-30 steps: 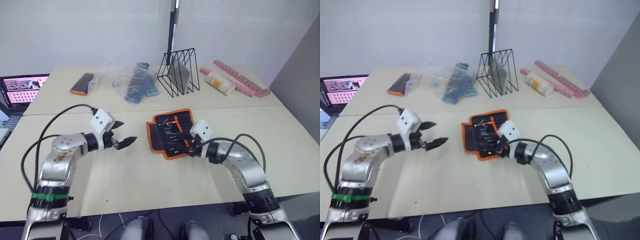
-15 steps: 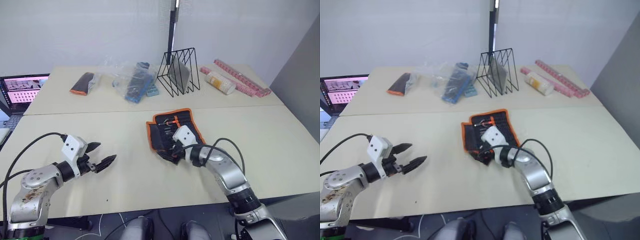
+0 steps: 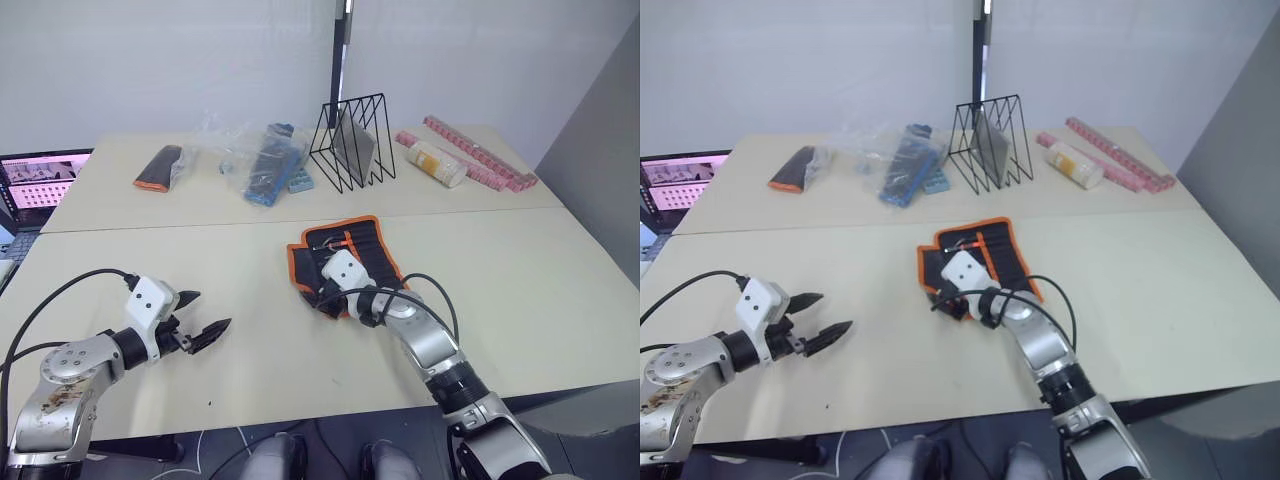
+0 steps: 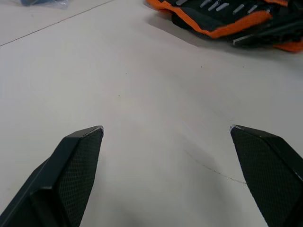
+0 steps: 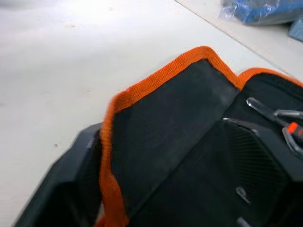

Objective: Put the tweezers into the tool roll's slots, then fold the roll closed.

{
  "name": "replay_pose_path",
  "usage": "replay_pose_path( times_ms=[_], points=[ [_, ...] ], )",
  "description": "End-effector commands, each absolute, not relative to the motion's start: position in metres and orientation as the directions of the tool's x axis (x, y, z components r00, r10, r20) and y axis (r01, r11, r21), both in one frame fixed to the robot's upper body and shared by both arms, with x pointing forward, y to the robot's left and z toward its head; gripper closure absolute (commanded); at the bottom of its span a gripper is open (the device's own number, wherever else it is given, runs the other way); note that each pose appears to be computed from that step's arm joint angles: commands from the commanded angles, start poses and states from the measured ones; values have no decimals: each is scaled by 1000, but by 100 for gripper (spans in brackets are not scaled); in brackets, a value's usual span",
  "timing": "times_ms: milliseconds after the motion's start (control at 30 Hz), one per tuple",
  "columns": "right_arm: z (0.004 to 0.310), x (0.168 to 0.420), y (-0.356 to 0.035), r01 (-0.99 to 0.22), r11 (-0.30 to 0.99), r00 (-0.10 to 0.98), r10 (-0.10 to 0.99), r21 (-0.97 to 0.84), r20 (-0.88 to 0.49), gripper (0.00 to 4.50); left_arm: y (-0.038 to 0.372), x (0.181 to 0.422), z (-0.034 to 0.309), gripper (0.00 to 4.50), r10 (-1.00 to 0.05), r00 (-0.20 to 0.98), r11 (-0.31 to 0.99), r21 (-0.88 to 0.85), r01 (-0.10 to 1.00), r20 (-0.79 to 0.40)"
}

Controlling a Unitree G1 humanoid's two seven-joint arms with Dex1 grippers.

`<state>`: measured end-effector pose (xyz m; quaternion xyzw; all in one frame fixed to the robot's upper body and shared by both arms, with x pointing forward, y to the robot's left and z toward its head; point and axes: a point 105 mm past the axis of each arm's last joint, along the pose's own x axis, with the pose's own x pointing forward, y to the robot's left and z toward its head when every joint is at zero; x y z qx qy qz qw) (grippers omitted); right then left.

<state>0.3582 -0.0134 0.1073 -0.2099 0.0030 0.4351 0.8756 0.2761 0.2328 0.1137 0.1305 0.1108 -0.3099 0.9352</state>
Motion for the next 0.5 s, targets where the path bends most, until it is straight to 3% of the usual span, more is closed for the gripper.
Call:
replay_pose_path(
  times_ms=[33, 233, 500],
  points=[
    [123, 355, -5, -762, 498, 595, 791, -414, -141, 216, 228, 281, 125, 0, -574, 776, 746, 224, 627, -261],
    [121, 350, -5, -783, 466, 566, 808, -412, -161, 436, 211, 298, 125, 0, -644, 711, 670, 241, 702, -281],
    [118, 323, -18, -823, 333, 470, 855, -459, -221, 447, 175, 327, 127, 0, -762, 556, 472, 304, 828, -332]
  ],
)
